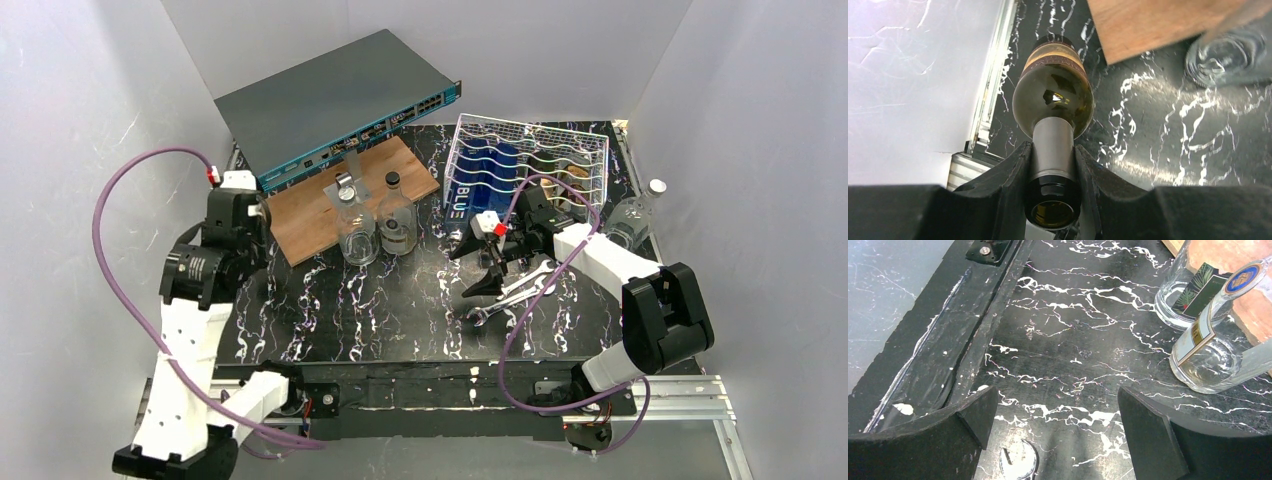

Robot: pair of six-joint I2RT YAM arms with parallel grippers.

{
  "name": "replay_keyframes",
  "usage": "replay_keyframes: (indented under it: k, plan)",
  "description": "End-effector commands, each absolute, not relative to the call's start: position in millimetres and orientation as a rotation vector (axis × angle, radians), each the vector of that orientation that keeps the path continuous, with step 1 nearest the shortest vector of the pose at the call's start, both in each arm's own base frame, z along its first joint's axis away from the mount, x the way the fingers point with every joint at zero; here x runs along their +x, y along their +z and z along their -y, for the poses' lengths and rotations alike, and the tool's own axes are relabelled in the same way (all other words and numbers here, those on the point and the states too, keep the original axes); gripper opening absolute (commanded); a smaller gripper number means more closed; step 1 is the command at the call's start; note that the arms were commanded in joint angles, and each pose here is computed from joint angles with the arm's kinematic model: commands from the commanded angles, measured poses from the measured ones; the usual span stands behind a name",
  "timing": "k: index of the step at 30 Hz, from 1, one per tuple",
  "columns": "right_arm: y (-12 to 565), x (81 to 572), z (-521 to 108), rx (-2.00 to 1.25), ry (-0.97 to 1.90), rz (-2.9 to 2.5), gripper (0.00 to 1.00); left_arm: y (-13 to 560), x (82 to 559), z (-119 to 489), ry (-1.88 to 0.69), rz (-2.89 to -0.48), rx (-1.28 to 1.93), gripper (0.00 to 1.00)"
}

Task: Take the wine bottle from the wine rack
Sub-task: Place the wine bottle at the center of the board.

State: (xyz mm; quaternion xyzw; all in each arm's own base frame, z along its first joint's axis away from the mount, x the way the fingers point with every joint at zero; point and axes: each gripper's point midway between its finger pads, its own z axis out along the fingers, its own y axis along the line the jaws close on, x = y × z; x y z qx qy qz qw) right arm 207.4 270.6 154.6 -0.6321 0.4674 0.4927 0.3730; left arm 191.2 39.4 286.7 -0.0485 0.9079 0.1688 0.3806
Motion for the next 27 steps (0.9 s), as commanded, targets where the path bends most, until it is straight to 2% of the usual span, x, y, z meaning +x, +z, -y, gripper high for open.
replay_keyframes:
  k: [1,8,16,27]
  plan:
    - [170.9,205.2,-272.7,-1.625,1.281,-1.116,0.98,307.4,229.0,-57.6,0.445,-2.183,-0.278,0.00]
    - [169.8,200.6,-271.6,-1.643,1.290,-1.094,0.99,309.1,267.9,-68.2,0.368,-2.228,-0.483,0.00]
    - [171.2,194.9,-269.2,-1.662,1.285,-1.062,0.98,302.8,291.8,-95.5,0.247,-2.181,-0.872,0.00]
    - [173.2,191.8,-267.0,-1.683,1.264,-1.034,0.98,297.3,319.8,-129.3,0.216,-2.163,-1.172,0.00]
